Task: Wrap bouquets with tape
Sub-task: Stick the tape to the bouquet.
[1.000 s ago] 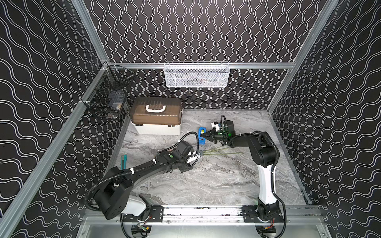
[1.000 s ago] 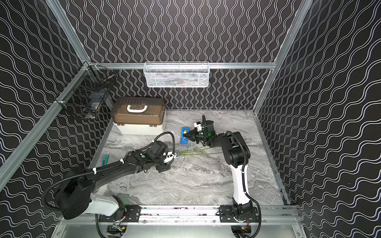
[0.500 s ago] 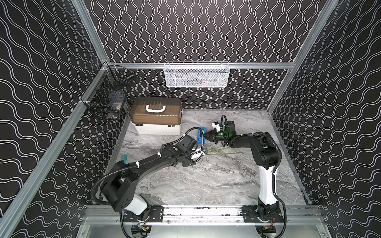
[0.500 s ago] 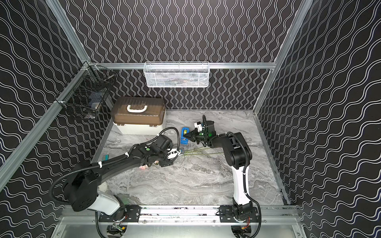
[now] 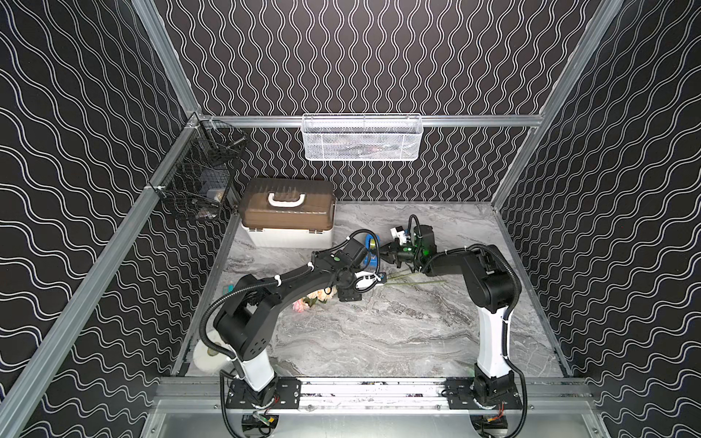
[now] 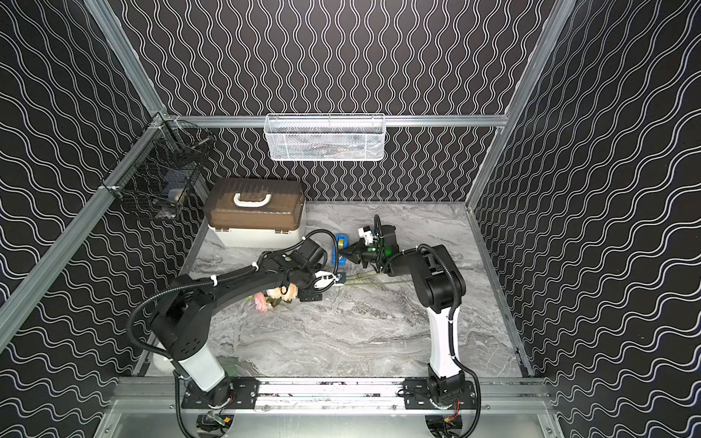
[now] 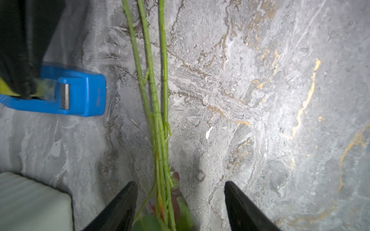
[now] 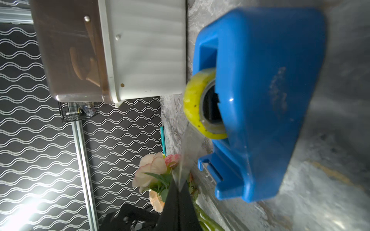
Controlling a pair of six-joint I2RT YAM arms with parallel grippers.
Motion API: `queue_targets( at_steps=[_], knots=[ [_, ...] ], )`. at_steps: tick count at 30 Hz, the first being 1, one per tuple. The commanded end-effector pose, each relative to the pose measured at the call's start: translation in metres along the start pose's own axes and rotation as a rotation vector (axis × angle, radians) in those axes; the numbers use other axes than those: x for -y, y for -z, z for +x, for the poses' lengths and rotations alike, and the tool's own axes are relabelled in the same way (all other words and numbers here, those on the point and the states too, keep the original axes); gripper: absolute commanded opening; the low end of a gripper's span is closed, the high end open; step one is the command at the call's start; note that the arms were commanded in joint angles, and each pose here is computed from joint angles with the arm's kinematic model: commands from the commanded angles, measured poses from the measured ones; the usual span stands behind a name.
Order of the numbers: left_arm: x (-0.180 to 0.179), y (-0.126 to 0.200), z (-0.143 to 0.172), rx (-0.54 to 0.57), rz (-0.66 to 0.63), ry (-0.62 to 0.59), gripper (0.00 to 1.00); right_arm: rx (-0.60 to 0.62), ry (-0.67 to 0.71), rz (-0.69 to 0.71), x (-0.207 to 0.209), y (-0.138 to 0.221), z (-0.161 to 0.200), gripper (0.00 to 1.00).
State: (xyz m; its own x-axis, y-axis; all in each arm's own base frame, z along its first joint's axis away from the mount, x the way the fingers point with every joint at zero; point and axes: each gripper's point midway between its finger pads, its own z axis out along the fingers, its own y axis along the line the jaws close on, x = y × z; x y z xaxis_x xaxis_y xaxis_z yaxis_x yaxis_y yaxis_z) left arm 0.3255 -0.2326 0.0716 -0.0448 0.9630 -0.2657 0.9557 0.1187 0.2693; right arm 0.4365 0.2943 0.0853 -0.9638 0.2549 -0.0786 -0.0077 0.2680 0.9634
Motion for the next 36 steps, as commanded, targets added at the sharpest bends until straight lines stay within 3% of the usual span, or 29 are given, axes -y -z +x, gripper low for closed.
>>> queue_targets(
  at_steps=[1, 8, 26, 36],
  knots=[
    [-0.002, -0.005, 0.006, -0.016, 0.034, -0.040, 0.72, -0.024, 0.040, -0.081, -0.024, 0.002, 0.002, 0.00],
    [-0.021, -0.022, 0.018, -0.038, -0.027, -0.006, 0.65, -0.025, 0.016, -0.068, -0.016, 0.004, 0.009, 0.00],
    [-0.021, -0.045, 0.017, -0.024, 0.018, -0.030, 0.43, -0.021, 0.023, -0.026, -0.012, 0.009, 0.013, 0.00],
    [-0.024, -0.044, 0.010, 0.020, 0.037, -0.033, 0.14, -0.025, 0.018, -0.025, -0.012, 0.012, 0.019, 0.00]
  ],
)
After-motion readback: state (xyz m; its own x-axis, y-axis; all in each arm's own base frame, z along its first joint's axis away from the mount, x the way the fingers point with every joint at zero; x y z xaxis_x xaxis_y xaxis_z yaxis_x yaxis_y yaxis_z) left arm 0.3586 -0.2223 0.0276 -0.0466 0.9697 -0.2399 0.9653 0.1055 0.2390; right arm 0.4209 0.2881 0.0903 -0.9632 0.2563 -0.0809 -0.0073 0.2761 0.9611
